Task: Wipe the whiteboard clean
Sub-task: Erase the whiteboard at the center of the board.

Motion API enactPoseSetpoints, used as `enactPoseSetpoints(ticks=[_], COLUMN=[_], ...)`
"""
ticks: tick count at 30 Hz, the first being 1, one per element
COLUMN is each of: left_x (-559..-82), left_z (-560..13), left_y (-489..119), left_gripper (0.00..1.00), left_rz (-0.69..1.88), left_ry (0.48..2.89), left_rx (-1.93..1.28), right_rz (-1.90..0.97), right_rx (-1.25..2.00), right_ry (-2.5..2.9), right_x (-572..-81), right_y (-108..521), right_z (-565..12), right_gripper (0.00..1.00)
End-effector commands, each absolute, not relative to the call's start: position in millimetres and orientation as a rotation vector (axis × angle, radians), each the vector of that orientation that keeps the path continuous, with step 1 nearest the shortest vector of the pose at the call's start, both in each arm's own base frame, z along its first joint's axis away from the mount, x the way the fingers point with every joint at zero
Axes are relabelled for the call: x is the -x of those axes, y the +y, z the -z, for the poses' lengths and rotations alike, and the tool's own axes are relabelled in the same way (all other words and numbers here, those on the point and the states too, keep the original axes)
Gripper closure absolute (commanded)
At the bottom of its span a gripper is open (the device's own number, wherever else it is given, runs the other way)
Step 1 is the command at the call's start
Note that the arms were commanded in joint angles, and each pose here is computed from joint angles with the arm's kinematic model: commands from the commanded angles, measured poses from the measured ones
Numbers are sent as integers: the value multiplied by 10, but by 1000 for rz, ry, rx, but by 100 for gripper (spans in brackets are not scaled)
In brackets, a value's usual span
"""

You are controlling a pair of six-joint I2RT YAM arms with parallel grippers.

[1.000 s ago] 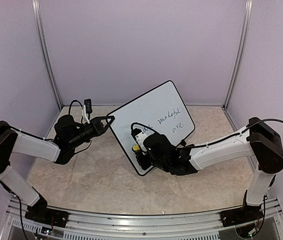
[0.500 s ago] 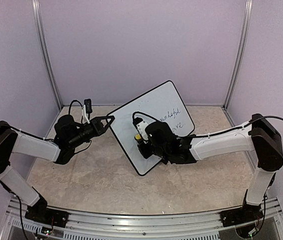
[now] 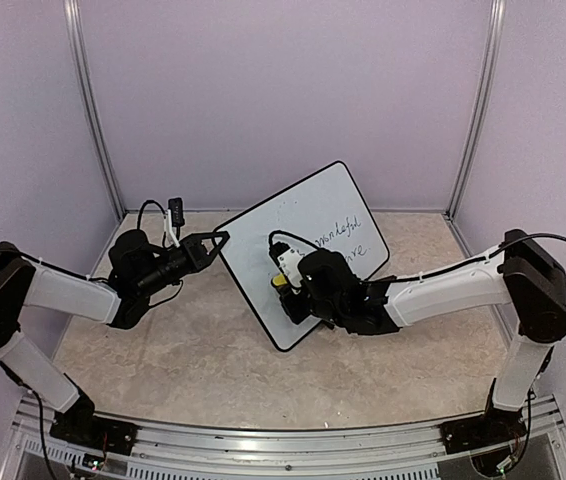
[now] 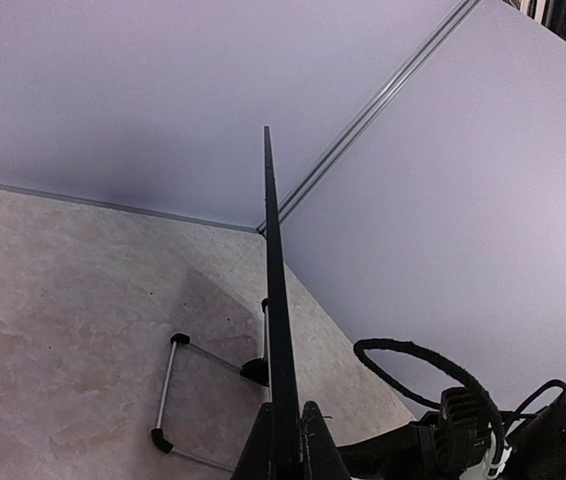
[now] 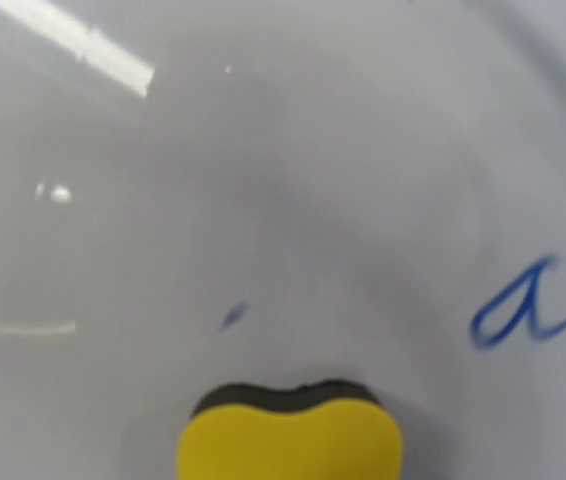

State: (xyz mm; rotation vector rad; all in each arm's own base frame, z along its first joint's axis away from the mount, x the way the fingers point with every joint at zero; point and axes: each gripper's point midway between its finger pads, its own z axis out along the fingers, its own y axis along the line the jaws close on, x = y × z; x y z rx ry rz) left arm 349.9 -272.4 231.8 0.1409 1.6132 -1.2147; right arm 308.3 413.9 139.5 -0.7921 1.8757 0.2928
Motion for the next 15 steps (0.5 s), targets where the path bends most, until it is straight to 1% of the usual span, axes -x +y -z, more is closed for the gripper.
enactPoseSetpoints(ticks=[1,8,15], left_x=[-3189,-3175,-3173], left_z=[-2646,-2665,-2664], left_y=[-2960,-2957,-2960], left_gripper=[100,100,100], left_rz=[1324,1325,1326], left_ry=[1483,1479,1480], left_rx=[-320,-323,-324], right_rz=[-291,-282,-250], right_rx=[846,853,845], right_ry=[1941,1930,1828], right_x=[-2912,-2941,-3200], right_y=[4040,4071,4359], right_z=[-1089,-1083,-1490], right_gripper=[100,100,100])
